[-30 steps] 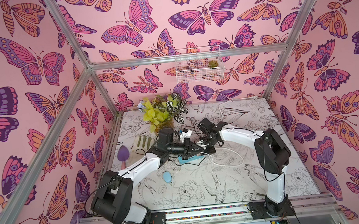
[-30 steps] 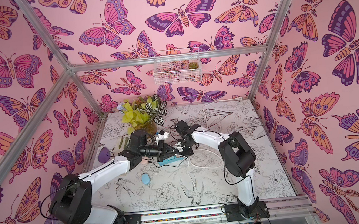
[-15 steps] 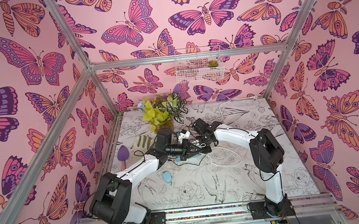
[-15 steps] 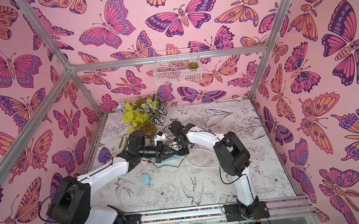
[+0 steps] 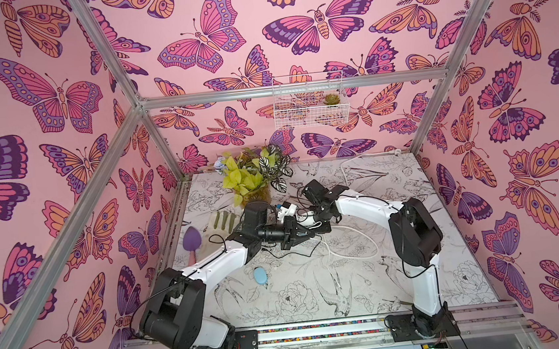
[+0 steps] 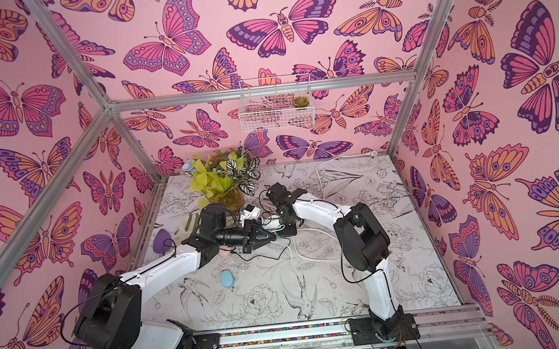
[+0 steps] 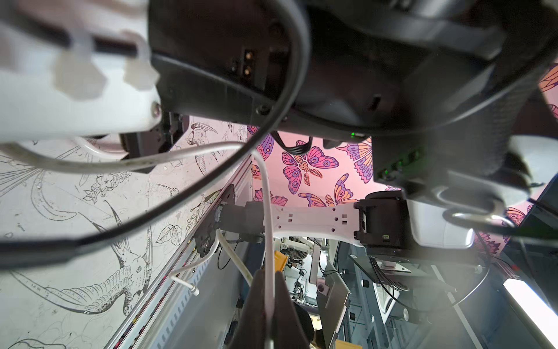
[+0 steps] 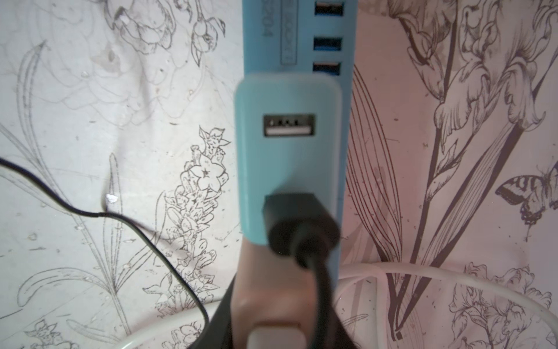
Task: Charge the bluetooth headset
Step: Insert the plug into the socket.
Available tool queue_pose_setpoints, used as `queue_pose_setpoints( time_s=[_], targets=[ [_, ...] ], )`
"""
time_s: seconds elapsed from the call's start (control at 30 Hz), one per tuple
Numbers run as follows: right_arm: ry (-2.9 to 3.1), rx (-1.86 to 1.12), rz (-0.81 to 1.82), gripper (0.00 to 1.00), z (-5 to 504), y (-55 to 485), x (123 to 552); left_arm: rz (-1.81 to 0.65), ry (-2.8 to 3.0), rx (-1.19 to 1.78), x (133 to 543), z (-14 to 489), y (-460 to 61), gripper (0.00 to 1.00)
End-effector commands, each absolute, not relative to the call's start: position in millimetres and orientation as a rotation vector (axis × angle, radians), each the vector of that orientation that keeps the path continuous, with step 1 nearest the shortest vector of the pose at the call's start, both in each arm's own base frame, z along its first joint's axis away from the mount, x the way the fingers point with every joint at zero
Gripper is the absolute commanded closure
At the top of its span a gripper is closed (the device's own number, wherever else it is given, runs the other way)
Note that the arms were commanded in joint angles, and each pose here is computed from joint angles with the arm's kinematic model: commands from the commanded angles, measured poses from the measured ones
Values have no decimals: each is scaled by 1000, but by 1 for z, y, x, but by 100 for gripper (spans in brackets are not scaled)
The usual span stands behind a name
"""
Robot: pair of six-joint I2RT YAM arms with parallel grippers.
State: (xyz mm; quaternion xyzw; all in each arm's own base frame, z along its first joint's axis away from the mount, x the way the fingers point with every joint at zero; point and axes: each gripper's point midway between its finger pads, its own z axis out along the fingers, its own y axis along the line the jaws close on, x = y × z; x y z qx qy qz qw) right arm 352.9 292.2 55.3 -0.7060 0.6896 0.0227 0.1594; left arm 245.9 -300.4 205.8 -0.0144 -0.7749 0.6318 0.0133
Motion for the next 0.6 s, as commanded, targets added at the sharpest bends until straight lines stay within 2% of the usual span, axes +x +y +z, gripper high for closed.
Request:
queue_pose_setpoints(
  time_s=[0.0, 0.1, 0.27, 0.43, 0.57],
  targets=[
    [2115, -1970, 4, 70, 43, 263, 350, 1988, -2427, -51, 253, 204, -299, 99],
    [2111, -1898, 44, 62, 58, 264, 354, 1991, -2433, -45, 257, 205, -299, 99],
    [2096, -1847, 66, 56, 71, 260, 351, 1994, -2436, -46, 261, 205, -300, 99],
    [2131, -1771, 32, 56, 78, 248, 355, 1999, -2437, -50, 262, 207, -301, 99],
    [2247, -1575, -2, 60, 88, 223, 363, 2004, -2447, -58, 264, 207, -300, 99]
  ],
)
